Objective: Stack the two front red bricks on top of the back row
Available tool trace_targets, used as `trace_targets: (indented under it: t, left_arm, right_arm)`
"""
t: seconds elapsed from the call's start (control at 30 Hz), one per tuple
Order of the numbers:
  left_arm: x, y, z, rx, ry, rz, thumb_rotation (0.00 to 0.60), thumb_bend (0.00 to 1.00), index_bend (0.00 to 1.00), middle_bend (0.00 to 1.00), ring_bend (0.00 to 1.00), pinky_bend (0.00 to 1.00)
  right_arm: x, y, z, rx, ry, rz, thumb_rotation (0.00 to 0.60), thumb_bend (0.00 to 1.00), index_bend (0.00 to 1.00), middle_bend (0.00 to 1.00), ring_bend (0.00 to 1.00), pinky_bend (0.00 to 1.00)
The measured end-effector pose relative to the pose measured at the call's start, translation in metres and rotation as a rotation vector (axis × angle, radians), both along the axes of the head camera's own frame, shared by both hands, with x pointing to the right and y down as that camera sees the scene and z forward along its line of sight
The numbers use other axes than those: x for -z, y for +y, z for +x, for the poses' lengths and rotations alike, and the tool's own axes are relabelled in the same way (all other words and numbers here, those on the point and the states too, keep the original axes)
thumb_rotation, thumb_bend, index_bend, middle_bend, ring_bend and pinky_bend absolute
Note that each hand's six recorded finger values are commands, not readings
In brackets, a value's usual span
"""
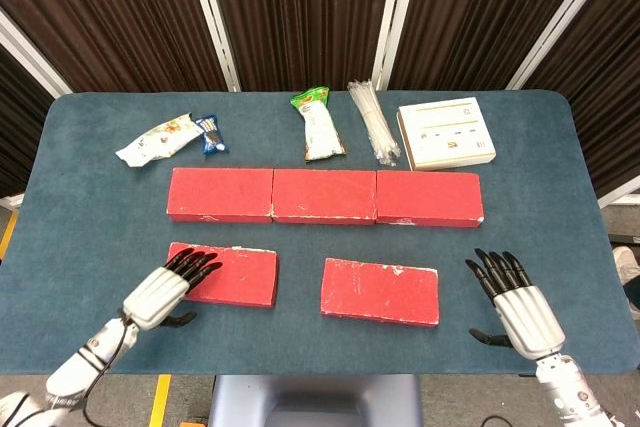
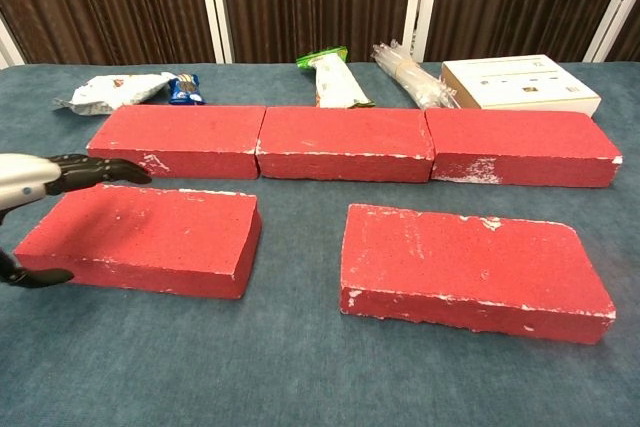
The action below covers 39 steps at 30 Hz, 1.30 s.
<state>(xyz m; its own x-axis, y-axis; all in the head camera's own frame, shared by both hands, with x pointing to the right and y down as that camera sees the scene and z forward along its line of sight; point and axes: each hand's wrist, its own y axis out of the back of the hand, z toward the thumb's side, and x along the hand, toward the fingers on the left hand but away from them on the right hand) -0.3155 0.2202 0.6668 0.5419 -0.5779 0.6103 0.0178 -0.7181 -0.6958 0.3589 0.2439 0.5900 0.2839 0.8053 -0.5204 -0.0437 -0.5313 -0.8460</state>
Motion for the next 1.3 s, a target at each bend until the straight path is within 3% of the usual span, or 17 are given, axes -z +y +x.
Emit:
trace_targets:
  t: [0.33, 0.87, 0.97, 1.07, 1.13, 1.3]
  left_arm:
    - [-0.034, -0.021, -0.006, 0.024, -0.083, -0.079, 0.6, 0.29, 0.0, 0.0, 0.0, 0.0]
    - [-0.048, -0.035, -0.005, 0.015, -0.117, -0.105, 0.6, 0.28, 0.0, 0.02, 0.0, 0.01]
    - [-0.047, -0.036, -0.004, 0.018, -0.112, -0.107, 0.6, 0.28, 0.0, 0.23, 0.1, 0.13]
    - [-0.045, -0.037, -0.003, 0.019, -0.1, -0.101, 0.6, 0.3, 0.0, 0.46, 0.31, 0.35]
    - [-0.044, -0.037, -0.001, 0.026, -0.081, -0.097, 0.6, 0.3, 0.0, 0.49, 0.35, 0.47]
    - [-0.034, -0.04, 0.001, 0.073, 0.004, -0.08, 0.6, 0.31, 0.0, 0.56, 0.43, 0.61]
  right_arm:
    - [-0.002, -0.003, 0.002, -0.016, 0.011, -0.002, 0.573, 0.15, 0.0, 0.0, 0.0, 0.0]
    - [-0.005, -0.003, 0.002, -0.013, 0.013, -0.019, 0.574, 0.15, 0.0, 0.0, 0.0, 0.0]
    - [-0.005, -0.003, 0.001, -0.012, 0.014, -0.021, 0.574, 0.15, 0.0, 0.0, 0.0, 0.0]
    - [-0.005, -0.002, 0.001, -0.012, 0.013, -0.021, 0.573, 0.15, 0.0, 0.0, 0.0, 0.0]
    - [-0.005, -0.002, 0.001, -0.011, 0.013, -0.022, 0.574, 0.15, 0.0, 0.0, 0.0, 0.0]
    - [-0.004, -0.001, 0.0, -0.008, 0.008, -0.022, 0.572, 0.15, 0.0, 0.0, 0.0, 0.0]
